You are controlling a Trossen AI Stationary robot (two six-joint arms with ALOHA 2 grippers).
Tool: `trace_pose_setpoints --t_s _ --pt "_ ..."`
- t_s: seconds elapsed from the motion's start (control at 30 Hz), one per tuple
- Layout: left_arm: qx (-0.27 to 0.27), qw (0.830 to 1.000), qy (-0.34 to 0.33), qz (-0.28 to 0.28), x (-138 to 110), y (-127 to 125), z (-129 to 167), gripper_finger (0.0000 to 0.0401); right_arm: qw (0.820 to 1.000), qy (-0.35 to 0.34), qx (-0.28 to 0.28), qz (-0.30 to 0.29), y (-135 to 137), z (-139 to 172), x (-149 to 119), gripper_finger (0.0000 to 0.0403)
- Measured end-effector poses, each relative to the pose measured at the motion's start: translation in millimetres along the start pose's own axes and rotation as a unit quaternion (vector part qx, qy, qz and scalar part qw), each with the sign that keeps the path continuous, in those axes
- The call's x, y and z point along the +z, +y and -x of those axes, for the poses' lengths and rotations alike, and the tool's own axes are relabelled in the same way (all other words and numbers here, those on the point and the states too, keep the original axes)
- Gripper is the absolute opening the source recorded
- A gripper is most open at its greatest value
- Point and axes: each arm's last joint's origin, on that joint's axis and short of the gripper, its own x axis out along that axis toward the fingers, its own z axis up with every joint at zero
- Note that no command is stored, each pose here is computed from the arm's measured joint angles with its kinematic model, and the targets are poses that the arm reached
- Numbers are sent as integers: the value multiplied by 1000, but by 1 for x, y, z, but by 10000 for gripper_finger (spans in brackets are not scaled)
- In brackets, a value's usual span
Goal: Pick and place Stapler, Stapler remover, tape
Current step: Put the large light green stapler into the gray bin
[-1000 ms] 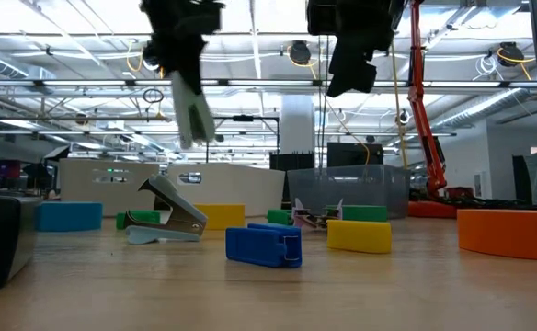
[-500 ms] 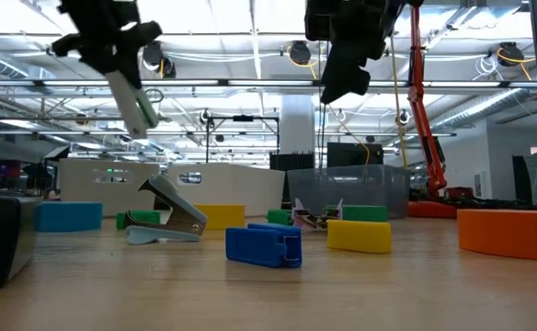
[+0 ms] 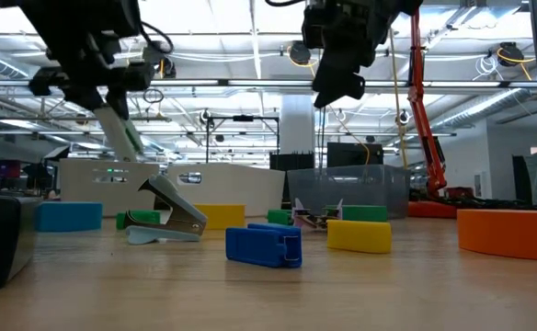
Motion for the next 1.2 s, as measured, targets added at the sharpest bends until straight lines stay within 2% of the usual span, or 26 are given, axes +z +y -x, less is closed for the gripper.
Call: trace_pose_setpoints --t_s 0.4,1.2 --pt "76 997 -7 -10 -28 -20 -29 127 1000 -9 -2 -4 -4 1 2 180" --pt "124 992 -23 -4 -62 -34 -53 127 1000 -8 -1 -7 -4 1 2 180"
